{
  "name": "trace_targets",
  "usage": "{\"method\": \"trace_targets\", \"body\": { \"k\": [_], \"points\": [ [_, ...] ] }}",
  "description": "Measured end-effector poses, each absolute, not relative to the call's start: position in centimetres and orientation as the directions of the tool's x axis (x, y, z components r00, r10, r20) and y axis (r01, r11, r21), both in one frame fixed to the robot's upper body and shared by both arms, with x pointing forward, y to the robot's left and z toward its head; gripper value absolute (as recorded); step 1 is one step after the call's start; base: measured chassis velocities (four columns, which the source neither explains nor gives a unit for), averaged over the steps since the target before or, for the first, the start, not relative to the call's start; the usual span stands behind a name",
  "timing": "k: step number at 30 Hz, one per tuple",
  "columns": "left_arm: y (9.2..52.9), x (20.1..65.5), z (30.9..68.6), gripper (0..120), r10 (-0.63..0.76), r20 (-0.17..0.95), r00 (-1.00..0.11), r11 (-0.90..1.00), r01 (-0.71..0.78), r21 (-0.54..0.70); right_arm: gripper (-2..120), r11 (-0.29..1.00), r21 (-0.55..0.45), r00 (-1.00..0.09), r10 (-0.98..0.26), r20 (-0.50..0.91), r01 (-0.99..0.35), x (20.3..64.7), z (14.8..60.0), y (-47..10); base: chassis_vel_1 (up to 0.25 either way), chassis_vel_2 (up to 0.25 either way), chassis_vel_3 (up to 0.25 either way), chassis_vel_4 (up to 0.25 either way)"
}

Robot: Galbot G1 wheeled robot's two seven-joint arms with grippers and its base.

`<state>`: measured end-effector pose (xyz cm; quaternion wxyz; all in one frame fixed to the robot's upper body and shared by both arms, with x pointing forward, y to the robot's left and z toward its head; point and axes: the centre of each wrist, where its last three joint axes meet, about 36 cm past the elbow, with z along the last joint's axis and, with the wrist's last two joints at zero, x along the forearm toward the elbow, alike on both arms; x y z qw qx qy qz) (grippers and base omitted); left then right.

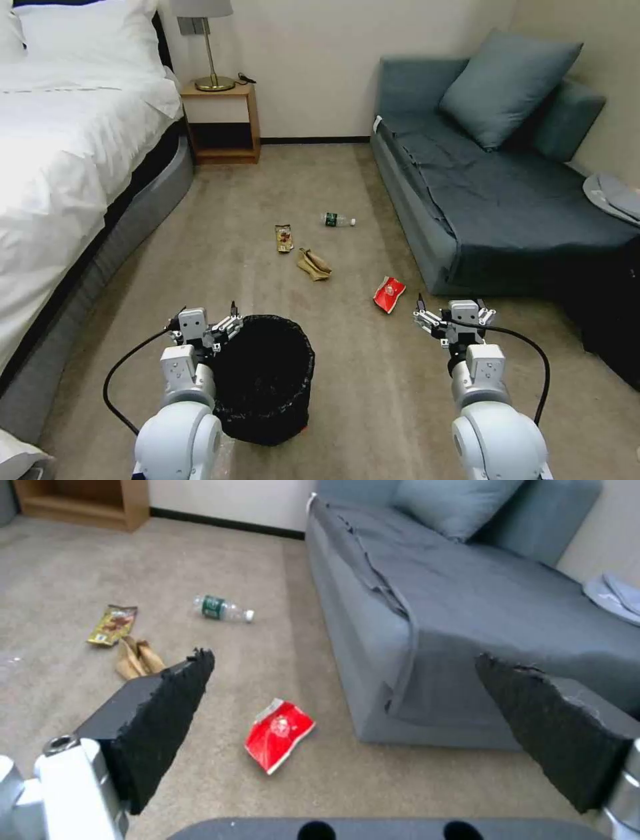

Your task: Pick up the trash bin, then pick up the garbage on the floor and place it into the trash bin.

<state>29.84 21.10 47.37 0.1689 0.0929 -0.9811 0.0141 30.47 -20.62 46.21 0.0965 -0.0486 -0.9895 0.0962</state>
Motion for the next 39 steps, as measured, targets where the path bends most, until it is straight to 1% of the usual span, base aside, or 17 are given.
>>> {"method": "trace_targets", "body": {
  "k": [4,8,17,20,21,24,25,28,32,35,39],
  "points": [
    [21.4,28.7,49.3,100,-0.170,0.400,-0.901,0.983,-0.184,0.004,100,0.977,-0.205,-0.978,0.101,0.184,0.062,30.3,46.3,-20.5,0.000,0.000,0.000,0.000],
    [21.5,27.9,50.5,100,-0.162,0.442,-0.882,0.984,-0.176,0.010,100,0.976,-0.211,-0.978,0.089,0.188,0.048,30.3,46.3,-20.4,0.000,0.000,0.000,0.000],
    [21.6,27.9,50.3,100,-0.159,0.456,-0.875,0.984,-0.176,0.006,100,0.978,-0.207,-0.978,0.073,0.193,0.032,30.3,46.1,-20.0,0.000,0.000,0.000,0.000],
    [22.0,28.5,48.2,100,-0.156,0.527,-0.835,0.984,-0.179,0.007,100,0.978,-0.207,-0.979,0.073,0.192,0.033,30.3,46.1,-20.0,0.000,0.000,0.000,0.000],
    [22.0,28.5,48.2,100,-0.156,0.527,-0.835,0.984,-0.179,0.007,100,0.978,-0.207,-0.979,0.073,0.192,0.033,30.3,46.1,-20.0,0.000,0.000,0.000,0.000],
    [22.7,29.1,45.8,100,-0.160,0.608,-0.778,0.982,-0.190,0.015,100,0.977,-0.209,-0.977,0.078,0.199,0.036,30.3,45.9,-20.1,0.000,0.000,0.000,0.000],
    [22.7,29.1,45.8,100,-0.160,0.608,-0.778,0.982,-0.190,0.015,100,0.977,-0.209,-0.977,0.078,0.199,0.036,30.3,45.9,-20.1,0.000,0.000,0.000,0.000],
    [23.6,29.4,43.6,100,-0.173,0.676,-0.716,0.978,-0.206,0.032,100,0.977,-0.210,-0.975,0.079,0.207,0.035,30.1,45.6,-20.1,0.000,0.000,0.000,0.000],
    [24.1,29.6,42.3,100,-0.180,0.710,-0.680,0.976,-0.213,0.044,100,0.977,-0.210,-0.975,0.078,0.208,0.033,30.1,45.5,-20.0,0.000,0.000,0.000,0.000],
    [25.2,30.0,39.0,100,-0.198,0.778,-0.596,0.971,-0.230,0.071,100,0.977,-0.211,-0.976,0.078,0.205,0.034,30.2,45.5,-20.1,0.000,0.000,0.000,0.000],
    [25.4,30.5,38.5,100,-0.198,0.786,-0.586,0.969,-0.237,0.068,100,0.977,-0.212,-0.976,0.078,0.205,0.034,30.2,45.5,-20.1,0.000,0.000,0.000,0.000]
  ]
}}
